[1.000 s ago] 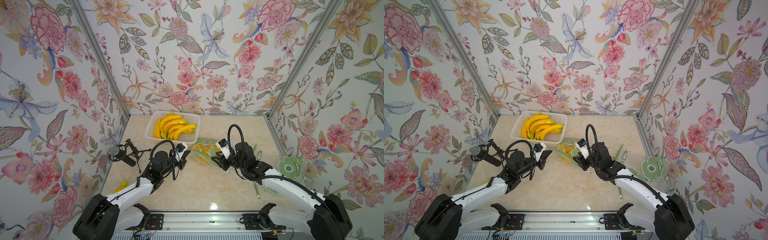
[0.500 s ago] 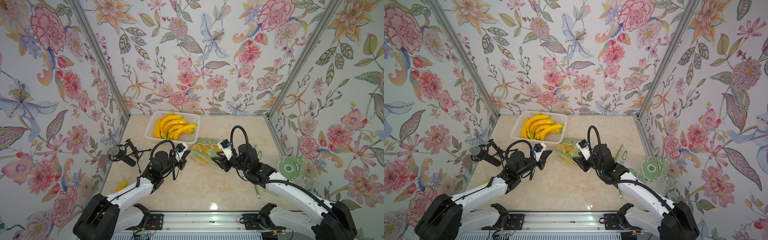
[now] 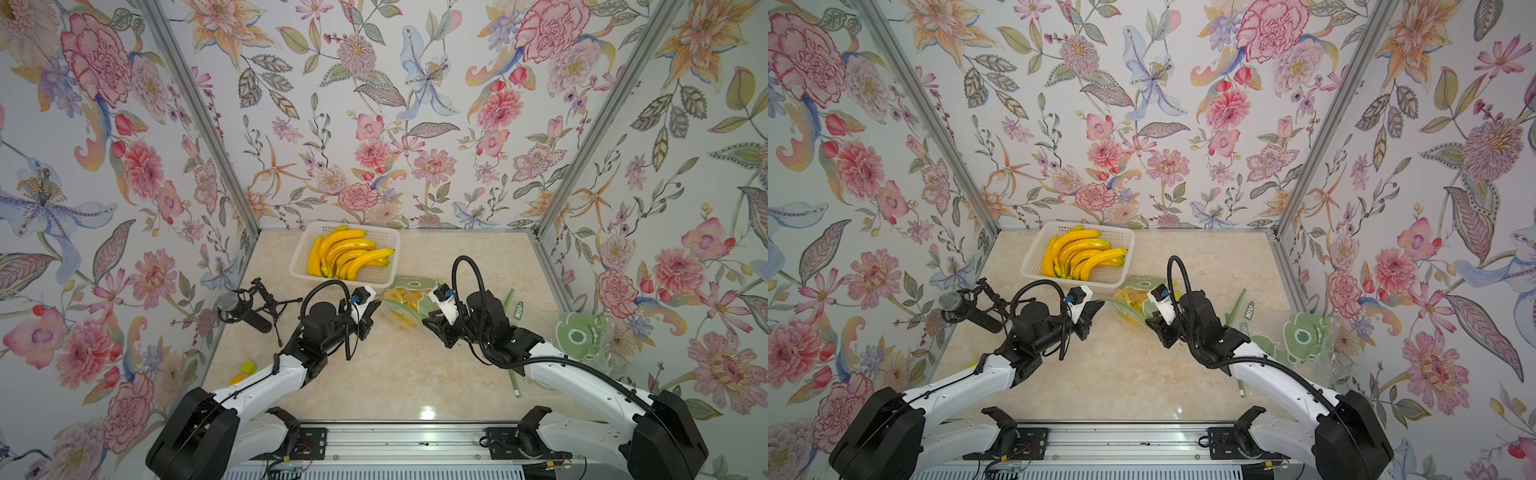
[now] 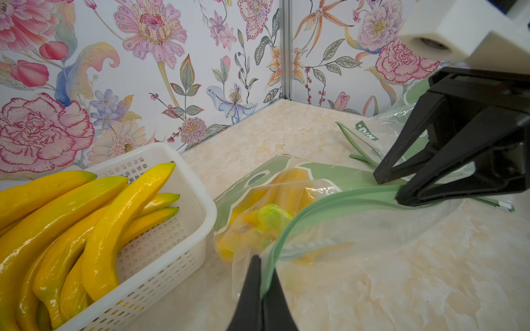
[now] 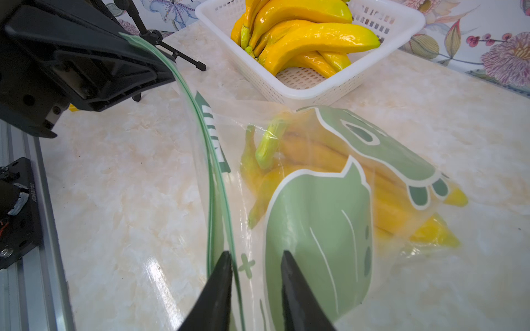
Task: Open the zip-top bag and take out the banana
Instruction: Open the zipper of the food storage bag at the center of the board.
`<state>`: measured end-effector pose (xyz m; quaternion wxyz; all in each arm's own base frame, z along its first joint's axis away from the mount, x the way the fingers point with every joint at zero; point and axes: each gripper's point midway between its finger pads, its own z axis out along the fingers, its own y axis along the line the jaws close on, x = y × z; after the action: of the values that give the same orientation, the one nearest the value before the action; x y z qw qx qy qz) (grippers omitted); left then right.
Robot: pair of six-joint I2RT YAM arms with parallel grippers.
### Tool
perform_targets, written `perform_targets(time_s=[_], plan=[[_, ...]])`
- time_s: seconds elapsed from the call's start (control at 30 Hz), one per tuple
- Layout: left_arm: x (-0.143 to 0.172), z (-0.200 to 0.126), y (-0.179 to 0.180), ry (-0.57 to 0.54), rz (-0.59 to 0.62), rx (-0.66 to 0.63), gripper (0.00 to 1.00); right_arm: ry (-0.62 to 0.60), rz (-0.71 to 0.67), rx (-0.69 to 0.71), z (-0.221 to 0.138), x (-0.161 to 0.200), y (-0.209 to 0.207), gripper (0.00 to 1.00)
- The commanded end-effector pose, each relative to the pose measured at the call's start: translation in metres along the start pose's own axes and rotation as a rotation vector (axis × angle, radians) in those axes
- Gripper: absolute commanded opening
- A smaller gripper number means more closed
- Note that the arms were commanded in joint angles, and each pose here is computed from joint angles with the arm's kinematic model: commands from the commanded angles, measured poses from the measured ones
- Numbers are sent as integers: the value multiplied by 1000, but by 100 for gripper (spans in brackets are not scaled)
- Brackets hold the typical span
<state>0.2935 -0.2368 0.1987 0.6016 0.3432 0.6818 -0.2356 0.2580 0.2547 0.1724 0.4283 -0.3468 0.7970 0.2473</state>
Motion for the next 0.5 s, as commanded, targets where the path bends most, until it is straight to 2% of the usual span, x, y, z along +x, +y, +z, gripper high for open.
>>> perform_targets(time_s=[0.0, 0.1, 0.23, 0.33, 0.47], plan=[[-2, 2, -6, -8, 10, 26, 3, 34, -8, 12, 3, 11, -2, 28], [-3, 3, -7, -17, -2, 28, 3, 58, -5, 10, 7, 18, -2, 22], [-8, 13, -13, -21, -3, 40, 4, 76, 18, 54, 7, 26, -9, 11], [-13, 25, -20, -24, 0, 55, 4, 50, 39, 163, -5, 22, -27, 1], [-24, 47, -35, -40, -1, 82, 3, -11, 96, 342, -36, 14, -60, 0]])
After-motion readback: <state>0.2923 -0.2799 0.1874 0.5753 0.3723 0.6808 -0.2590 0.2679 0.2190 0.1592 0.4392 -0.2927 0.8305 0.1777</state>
